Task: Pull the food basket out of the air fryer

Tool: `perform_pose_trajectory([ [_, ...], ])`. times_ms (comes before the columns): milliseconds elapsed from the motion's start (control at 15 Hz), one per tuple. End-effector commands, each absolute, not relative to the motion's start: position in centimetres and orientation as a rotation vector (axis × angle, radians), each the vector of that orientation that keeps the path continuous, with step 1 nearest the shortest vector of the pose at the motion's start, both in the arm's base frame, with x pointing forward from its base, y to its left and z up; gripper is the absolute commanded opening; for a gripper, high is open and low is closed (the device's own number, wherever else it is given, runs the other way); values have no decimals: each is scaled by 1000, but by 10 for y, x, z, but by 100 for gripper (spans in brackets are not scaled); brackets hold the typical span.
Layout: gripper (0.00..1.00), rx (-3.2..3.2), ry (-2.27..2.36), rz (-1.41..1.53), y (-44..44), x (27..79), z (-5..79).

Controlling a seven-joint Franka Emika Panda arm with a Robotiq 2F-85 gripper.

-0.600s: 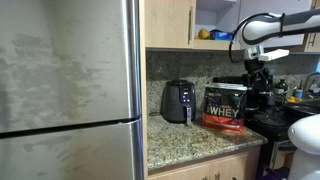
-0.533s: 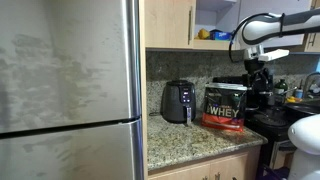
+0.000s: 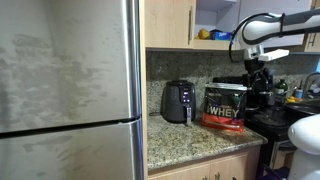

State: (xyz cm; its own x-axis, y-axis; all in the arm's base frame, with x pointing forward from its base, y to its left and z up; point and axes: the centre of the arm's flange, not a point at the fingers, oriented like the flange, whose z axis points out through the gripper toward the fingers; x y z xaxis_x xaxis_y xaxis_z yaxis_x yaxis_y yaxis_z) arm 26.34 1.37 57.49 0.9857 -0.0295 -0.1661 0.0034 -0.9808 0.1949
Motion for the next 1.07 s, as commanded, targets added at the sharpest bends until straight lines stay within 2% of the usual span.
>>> perform_pose_trajectory([
  [0,100,2935,-19,-250,14,263,575],
  [267,100,3001,30,-223,14,265,573],
  [600,100,3235,-213,-134,29,268,571],
  [933,100,3191,-145,-171,26,270,578],
  [1000,100,3187,-102,-293,25,267,582],
])
